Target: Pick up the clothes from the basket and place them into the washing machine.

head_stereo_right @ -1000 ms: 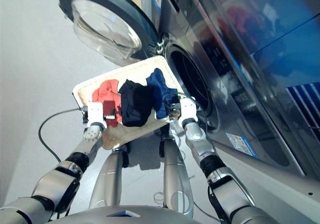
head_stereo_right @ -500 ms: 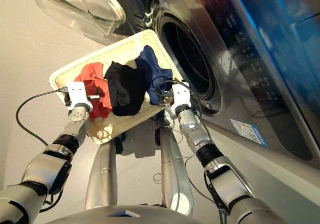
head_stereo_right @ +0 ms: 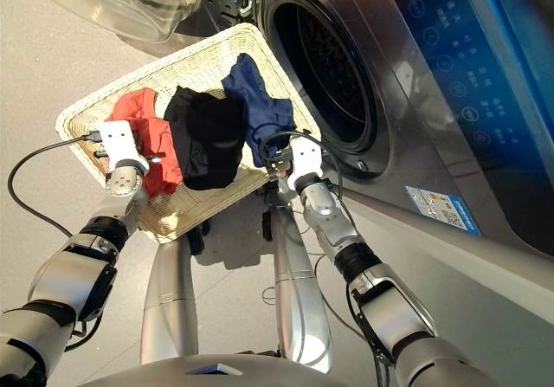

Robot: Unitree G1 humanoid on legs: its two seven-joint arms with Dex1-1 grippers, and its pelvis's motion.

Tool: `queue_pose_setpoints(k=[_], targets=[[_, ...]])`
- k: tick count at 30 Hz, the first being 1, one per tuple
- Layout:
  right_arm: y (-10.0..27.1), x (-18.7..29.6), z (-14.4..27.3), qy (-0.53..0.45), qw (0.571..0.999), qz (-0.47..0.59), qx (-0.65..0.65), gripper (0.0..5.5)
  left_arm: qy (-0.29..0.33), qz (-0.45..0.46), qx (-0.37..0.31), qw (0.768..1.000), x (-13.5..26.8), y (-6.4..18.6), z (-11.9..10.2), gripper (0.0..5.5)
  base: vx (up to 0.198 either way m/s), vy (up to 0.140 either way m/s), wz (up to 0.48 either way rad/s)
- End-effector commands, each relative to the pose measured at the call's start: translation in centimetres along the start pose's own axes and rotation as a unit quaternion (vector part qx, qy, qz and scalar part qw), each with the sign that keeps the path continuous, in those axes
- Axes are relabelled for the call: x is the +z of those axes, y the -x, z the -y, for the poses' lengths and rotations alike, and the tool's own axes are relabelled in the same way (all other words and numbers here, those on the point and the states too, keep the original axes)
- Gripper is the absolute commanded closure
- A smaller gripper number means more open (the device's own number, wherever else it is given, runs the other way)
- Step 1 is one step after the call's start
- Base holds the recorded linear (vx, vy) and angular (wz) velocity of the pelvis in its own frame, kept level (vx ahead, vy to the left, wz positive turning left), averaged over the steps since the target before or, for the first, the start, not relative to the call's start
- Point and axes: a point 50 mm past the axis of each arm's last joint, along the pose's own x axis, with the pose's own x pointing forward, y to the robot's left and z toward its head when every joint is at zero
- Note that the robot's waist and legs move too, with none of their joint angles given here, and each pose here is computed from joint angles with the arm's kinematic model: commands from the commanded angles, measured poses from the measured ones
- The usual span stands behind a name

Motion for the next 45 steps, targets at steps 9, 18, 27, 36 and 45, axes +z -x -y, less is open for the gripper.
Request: queue_pose_setpoints(k=[9,18,27,36,45], targets=[[0.6,-0.6,-0.8,0.080,0.995,0.005,0.051,0.00,0.119,0.072,-0.068,0.988,0.4,2.4,2.2,5.50,0.002,-0.052,0.103],[0.1,-0.5,-2.8,0.195,0.970,0.002,0.147,0.00,0.264,0.130,-0.136,0.946,3.0,4.8,4.8,5.50,0.013,-0.060,0.128],[-1.0,1.4,-5.9,0.287,0.928,0.053,0.230,0.00,0.324,0.147,-0.190,0.915,4.8,6.4,7.3,5.50,0.002,-0.006,0.008],[-2.0,3.3,-7.6,0.334,0.905,0.098,0.244,0.00,0.379,0.140,-0.250,0.880,6.1,8.4,9.9,5.50,0.000,0.000,0.000],[-1.8,4.6,-8.9,0.320,0.898,0.134,0.272,0.00,0.333,0.166,-0.241,0.896,7.0,8.0,10.4,5.50,0.000,0.000,0.000]])
